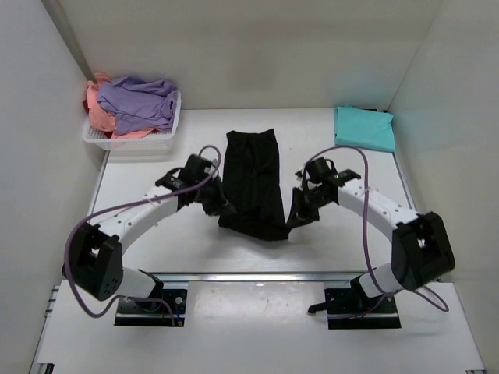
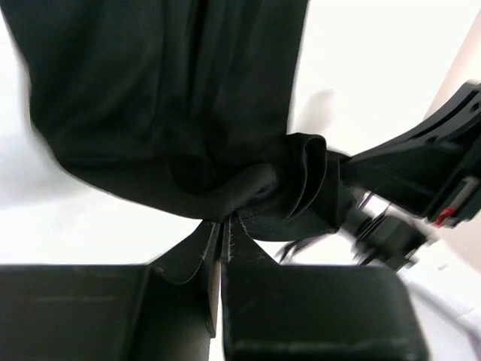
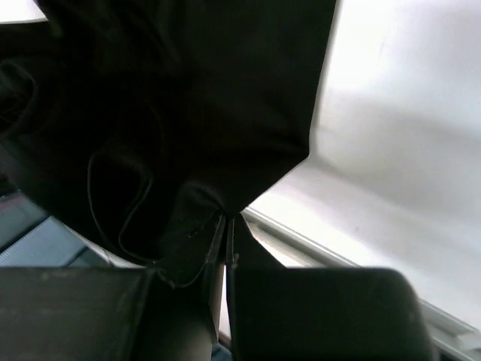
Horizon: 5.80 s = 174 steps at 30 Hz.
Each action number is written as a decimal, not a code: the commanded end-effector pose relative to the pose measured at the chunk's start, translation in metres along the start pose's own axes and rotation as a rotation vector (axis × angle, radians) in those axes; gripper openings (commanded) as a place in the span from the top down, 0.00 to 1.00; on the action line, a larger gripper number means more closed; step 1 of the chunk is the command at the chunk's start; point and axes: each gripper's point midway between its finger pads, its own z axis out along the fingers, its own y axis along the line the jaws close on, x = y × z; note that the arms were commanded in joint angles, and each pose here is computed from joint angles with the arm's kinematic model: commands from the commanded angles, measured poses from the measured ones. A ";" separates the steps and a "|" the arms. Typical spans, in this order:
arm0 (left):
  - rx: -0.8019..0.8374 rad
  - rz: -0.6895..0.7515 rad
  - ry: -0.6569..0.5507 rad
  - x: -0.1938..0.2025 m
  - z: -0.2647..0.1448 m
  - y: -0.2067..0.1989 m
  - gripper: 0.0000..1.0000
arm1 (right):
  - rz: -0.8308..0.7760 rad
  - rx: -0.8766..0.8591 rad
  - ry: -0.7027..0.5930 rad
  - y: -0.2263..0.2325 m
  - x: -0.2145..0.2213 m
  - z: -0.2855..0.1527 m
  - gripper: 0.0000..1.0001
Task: Fold and stack the t-shirts
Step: Fold the folded rectangular tshirt in 1/3 of the way, then grab one side of the 2/3 rectangular tshirt with both arms, then fold the long partially folded tshirt into a neat square, then put the neatly folded tshirt into the corner of the board with the right arm
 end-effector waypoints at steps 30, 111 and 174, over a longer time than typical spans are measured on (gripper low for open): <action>0.139 -0.199 -0.202 -0.196 0.036 0.022 0.46 | 0.006 0.154 -0.193 -0.026 -0.241 -0.019 0.66; 0.053 -0.243 -0.008 -0.016 -0.039 0.013 1.00 | 0.219 -0.222 -0.036 0.026 -0.055 -0.068 1.00; -0.087 -0.181 -0.229 -0.099 0.006 0.068 0.56 | -0.183 0.629 -0.306 -0.081 -0.240 -0.004 0.99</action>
